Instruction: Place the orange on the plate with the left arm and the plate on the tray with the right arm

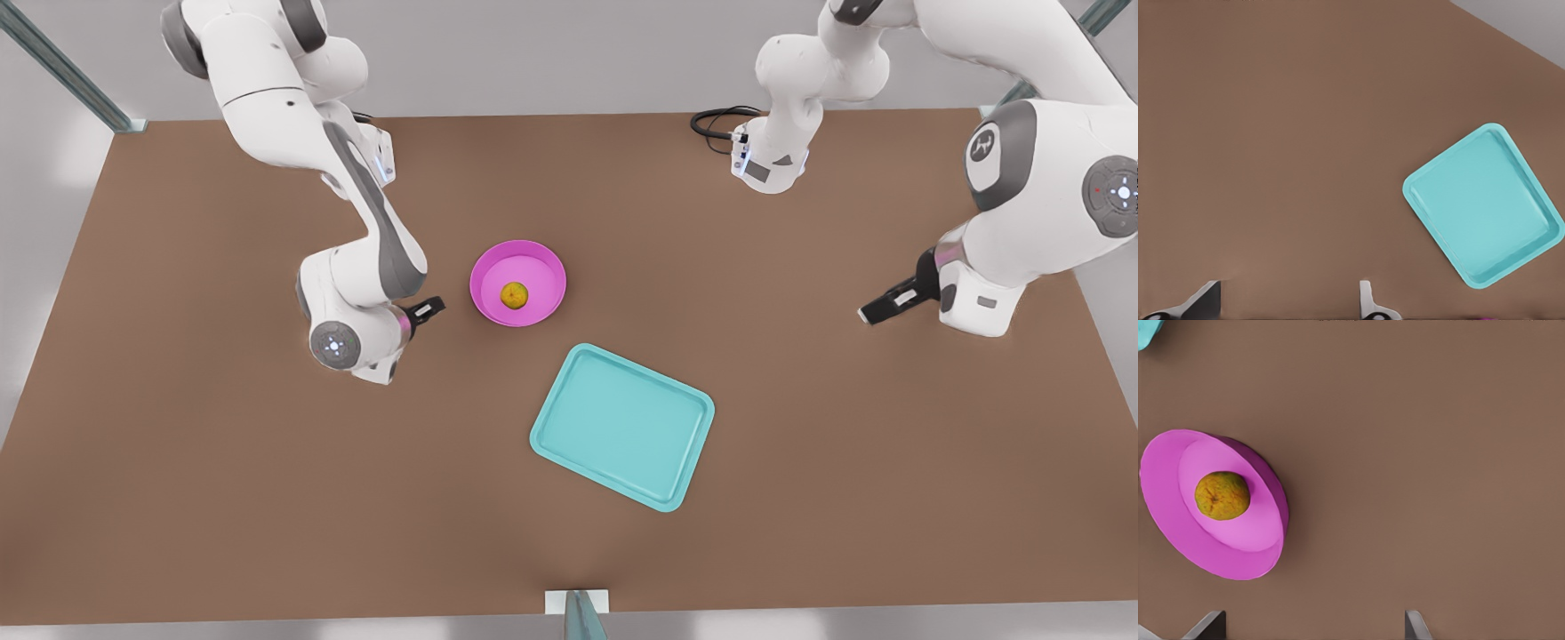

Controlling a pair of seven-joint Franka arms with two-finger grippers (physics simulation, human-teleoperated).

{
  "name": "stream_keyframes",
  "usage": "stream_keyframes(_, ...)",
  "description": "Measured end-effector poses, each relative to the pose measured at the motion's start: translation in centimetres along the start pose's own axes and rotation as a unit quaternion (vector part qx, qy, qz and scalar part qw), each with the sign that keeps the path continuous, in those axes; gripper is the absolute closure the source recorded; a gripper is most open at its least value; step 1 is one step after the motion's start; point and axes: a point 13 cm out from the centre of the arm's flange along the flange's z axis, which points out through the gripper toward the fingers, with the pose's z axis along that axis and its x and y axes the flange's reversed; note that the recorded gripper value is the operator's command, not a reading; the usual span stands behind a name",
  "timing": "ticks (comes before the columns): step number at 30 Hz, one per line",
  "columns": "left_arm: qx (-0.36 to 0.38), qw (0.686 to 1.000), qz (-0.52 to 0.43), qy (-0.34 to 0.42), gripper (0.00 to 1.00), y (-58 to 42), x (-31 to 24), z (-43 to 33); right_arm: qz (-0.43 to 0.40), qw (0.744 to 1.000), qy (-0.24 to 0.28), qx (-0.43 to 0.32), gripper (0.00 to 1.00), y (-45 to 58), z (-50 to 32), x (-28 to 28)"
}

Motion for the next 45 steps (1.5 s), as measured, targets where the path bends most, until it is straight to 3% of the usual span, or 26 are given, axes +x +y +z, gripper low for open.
stream_keyframes(9, -0.048, 0.995, 0.090, 0.002, 0.00, 1.4, 0.2, 0.2, 0.021, 0.995, -0.101, 0.010, 0.00, 1.7, 9.7, -0.7)
stream_keyframes(16, -0.052, 0.988, 0.144, 0.010, 0.00, 2.2, 0.2, -0.1, 0.014, 0.991, -0.135, 0.000, 0.00, 4.3, 11.1, -2.8)
stream_keyframes(45, -0.030, 0.967, 0.253, 0.011, 0.00, 0.3, 0.1, 0.2, -0.071, 0.996, -0.033, -0.051, 0.00, 6.3, 18.6, -2.1)
